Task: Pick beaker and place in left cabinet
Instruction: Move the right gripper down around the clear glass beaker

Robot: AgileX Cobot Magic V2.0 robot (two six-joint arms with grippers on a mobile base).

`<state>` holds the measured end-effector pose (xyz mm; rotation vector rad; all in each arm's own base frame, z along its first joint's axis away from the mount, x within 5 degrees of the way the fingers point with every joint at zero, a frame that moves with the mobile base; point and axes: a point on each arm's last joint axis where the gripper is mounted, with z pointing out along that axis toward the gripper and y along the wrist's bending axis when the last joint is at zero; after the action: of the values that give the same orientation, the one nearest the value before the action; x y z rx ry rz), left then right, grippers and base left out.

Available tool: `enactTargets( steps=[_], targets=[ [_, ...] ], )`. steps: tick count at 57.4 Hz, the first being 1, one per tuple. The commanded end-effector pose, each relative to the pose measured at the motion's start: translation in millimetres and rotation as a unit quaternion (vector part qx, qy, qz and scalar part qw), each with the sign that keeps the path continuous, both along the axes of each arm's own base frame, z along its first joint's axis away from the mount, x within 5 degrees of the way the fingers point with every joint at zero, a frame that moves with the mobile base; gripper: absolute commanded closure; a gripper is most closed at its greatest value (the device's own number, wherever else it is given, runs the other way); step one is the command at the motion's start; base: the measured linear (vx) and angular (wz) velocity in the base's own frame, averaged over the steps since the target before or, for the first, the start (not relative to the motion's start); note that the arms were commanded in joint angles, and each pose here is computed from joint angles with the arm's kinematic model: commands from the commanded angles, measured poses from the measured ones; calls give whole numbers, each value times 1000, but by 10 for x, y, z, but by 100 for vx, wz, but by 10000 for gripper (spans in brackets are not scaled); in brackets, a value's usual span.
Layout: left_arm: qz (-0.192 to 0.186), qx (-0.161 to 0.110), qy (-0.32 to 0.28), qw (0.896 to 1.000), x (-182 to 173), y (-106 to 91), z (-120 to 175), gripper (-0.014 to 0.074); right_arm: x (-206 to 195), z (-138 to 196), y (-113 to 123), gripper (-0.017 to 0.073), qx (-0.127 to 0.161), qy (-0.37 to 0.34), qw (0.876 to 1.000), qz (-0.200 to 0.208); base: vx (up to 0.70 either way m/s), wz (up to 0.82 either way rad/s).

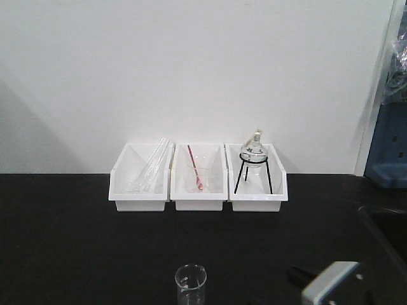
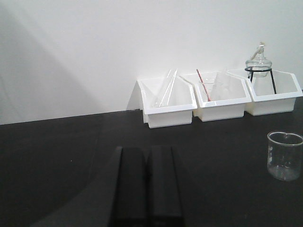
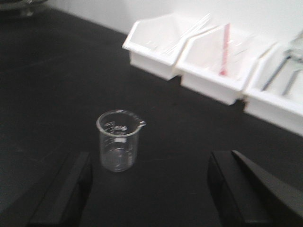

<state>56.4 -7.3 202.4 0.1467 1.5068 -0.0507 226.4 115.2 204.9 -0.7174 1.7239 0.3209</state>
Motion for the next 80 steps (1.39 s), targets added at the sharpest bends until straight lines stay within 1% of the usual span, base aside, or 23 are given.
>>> enactTargets(
  steps=[1, 3, 9, 14, 17, 23, 29, 36, 62, 80],
  targets=[
    [1, -11, -42, 999, -14, 4, 31, 592, 221, 85, 148, -18, 32, -33, 999, 14, 0, 0],
    [1, -11, -42, 999, -14, 4, 31, 592, 307, 9, 188, -22, 33, -22, 999, 14, 0, 0],
    [1, -11, -42, 999, -14, 4, 31, 592, 465, -123, 277, -38, 51, -14, 998, 21, 0, 0],
    [1, -11, -42, 999, -14, 4, 31, 592, 571, -184, 379, -55, 70, -14, 997, 31, 0, 0],
    [1, -11, -42, 999, -14, 4, 31, 592, 597, -222, 448, -59, 72, -7, 997, 39, 0, 0],
    [1, -11, -42, 999, -14, 4, 31, 592, 596, -327, 610, -62, 65, 11, 996, 59, 0, 0],
    [1, -11, -42, 999, -14, 4, 31, 592, 602, -388, 733, -62, 56, 11, 996, 74, 0, 0],
    [1, -11, -42, 999, -14, 4, 31, 592, 684, -444, 818, -62, 54, 11, 995, 79, 0, 0],
    [1, -11, -42, 999, -14, 4, 31, 592, 998, -594, 990, -55, 53, 10, 996, 76, 0, 0],
    [1, -11, -42, 999, -14, 4, 31, 592, 1156, -633, 1079, -46, 58, 2, 995, 76, 0, 0]
  ],
)
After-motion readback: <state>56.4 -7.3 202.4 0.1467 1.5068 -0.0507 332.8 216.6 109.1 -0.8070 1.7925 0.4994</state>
